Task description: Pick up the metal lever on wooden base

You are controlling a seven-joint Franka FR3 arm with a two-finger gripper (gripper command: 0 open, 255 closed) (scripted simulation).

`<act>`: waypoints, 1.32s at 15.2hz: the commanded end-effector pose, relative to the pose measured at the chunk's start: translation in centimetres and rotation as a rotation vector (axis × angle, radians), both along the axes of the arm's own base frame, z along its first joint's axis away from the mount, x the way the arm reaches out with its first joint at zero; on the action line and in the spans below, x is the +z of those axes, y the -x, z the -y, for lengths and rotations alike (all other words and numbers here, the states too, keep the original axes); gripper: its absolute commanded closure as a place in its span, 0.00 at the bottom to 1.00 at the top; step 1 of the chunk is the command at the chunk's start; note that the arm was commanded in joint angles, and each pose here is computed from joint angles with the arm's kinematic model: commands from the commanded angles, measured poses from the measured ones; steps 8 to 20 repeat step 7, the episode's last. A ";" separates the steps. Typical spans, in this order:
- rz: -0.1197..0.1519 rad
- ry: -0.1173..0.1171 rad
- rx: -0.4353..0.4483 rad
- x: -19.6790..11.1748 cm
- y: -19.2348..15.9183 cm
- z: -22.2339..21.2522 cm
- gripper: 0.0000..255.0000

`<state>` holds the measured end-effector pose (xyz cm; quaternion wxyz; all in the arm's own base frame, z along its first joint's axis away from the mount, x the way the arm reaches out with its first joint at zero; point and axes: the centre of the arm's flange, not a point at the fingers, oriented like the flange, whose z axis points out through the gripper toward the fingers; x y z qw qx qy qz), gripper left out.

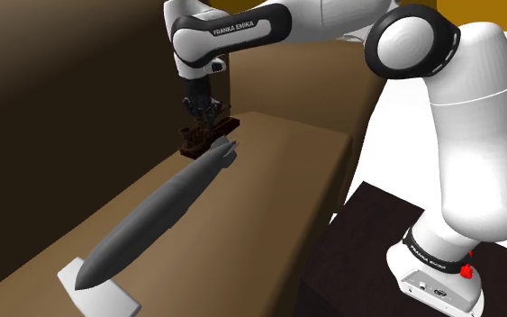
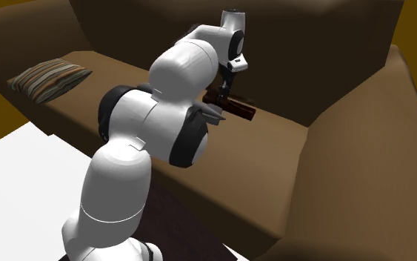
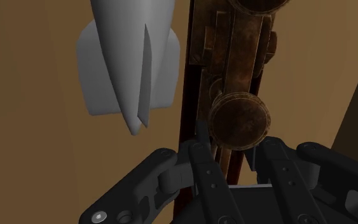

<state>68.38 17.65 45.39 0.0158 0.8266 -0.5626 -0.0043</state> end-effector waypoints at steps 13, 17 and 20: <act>0.001 0.000 0.000 3.3 0.1 0.0 1.00; 0.001 0.000 0.000 3.3 0.1 0.0 1.00; 0.001 0.000 0.000 3.3 0.1 0.0 1.00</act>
